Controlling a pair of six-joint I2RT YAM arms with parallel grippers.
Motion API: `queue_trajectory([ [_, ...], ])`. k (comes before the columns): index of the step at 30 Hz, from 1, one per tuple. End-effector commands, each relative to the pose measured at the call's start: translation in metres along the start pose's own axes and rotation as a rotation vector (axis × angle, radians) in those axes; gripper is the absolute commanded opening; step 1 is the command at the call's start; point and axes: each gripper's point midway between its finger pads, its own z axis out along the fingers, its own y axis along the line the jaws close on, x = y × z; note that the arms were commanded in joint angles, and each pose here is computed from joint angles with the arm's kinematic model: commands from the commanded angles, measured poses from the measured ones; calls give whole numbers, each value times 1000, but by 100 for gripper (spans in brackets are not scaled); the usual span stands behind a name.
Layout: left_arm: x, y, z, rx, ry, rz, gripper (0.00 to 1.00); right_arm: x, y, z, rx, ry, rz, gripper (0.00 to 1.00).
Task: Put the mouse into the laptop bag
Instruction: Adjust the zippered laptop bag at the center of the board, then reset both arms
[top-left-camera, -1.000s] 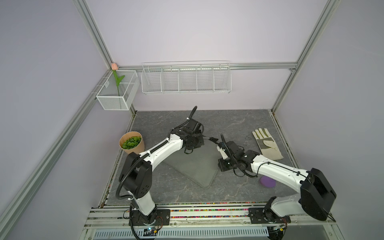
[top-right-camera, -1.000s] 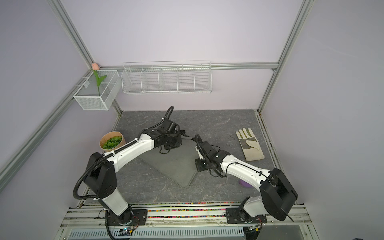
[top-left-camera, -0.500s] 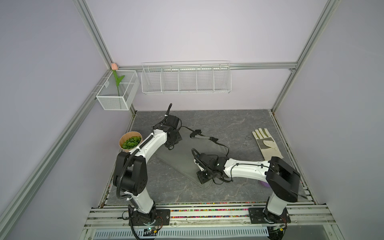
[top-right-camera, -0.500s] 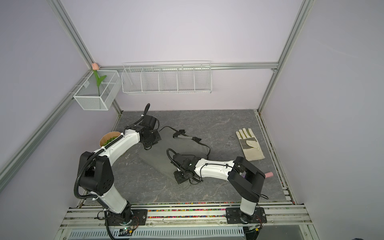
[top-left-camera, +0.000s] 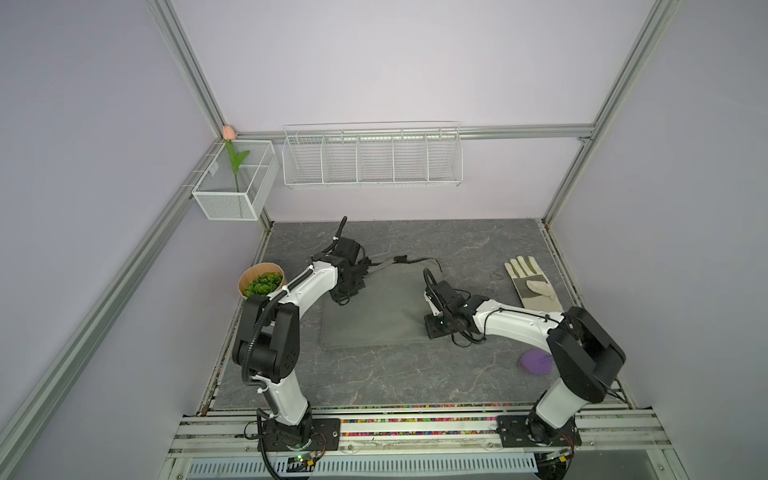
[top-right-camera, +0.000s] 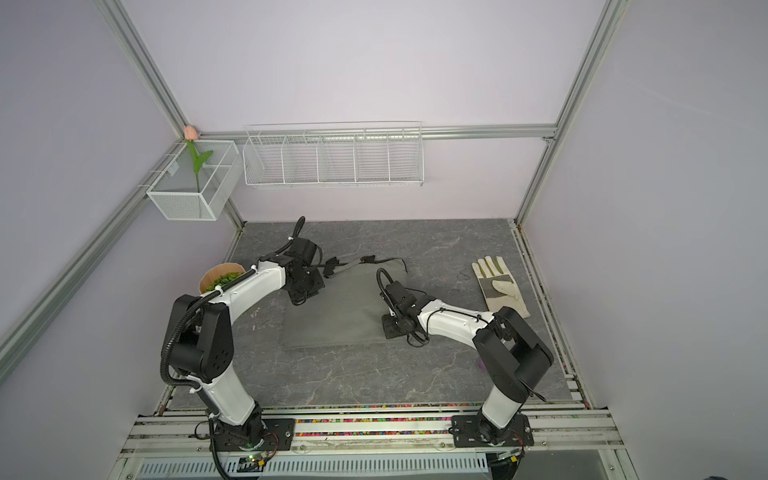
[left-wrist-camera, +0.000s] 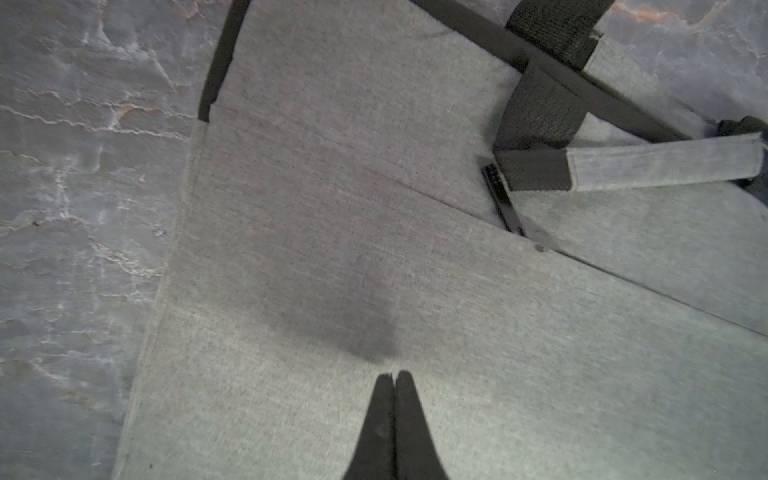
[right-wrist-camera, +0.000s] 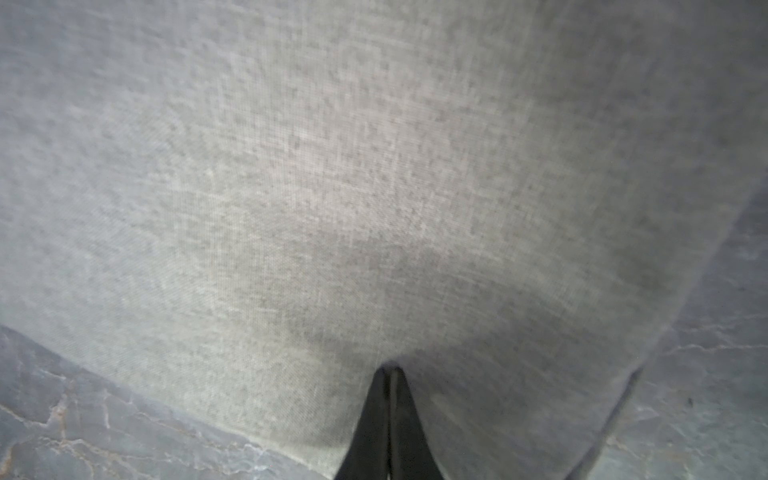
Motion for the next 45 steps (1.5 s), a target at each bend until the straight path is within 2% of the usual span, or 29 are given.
queue_trajectory([
  [1,-2,2,-11,14,-14,1,0,31,-15,6,55,112,-18,7],
  [5,-13,-6,-49,78,-85,17,0,4,-7,-35,35,-5,-50,7],
  [7,-21,-10,-76,120,-147,33,6,-15,-6,-65,43,-94,-66,12],
  [9,-30,-13,-108,166,-229,58,17,-38,-7,-103,57,-211,-72,25],
  [11,-37,-13,-138,200,-319,89,28,-57,-12,-136,79,-317,-71,51],
  [14,-47,-5,-182,234,-478,102,41,-79,-33,-178,147,-429,-40,72],
  [15,-49,0,-196,240,-531,99,45,-84,-40,-190,166,-460,-26,85],
  [16,-51,4,-209,249,-583,100,48,-89,-46,-199,183,-487,-17,89],
  [18,-53,16,-238,272,-714,83,56,-97,-60,-220,220,-558,-6,89],
  [20,-52,28,-260,287,-832,72,59,-103,-67,-235,255,-622,-56,89],
  [21,-52,38,-269,284,-893,56,84,-105,-74,-244,299,-662,-67,89],
  [22,-51,45,-275,283,-956,46,100,-107,-80,-253,334,-702,-71,89],
  [23,-51,50,-281,290,-1016,44,100,-107,-85,-260,359,-735,-71,89],
  [26,-43,69,-288,306,-1168,17,100,-107,-111,-279,471,-820,-15,89],
  [28,-40,88,-280,249,-1205,-40,100,-103,-129,-283,547,-832,22,89],
  [30,-37,92,-264,201,-1195,-1,100,-99,-143,-279,586,-805,25,89],
  [33,-30,82,-226,147,-1115,166,100,-93,-162,-266,638,-735,41,89],
  [36,-32,92,-202,50,-1074,161,100,-95,-179,-252,690,-708,75,89],
  [39,-35,92,-183,8,-1092,199,100,-95,-189,-224,670,-632,42,89],
  [41,-38,96,-173,-54,-1123,235,100,-93,-200,-209,659,-603,80,89],
  [45,-45,108,-159,-161,-1153,217,100,-84,-218,-189,627,-670,154,89],
])
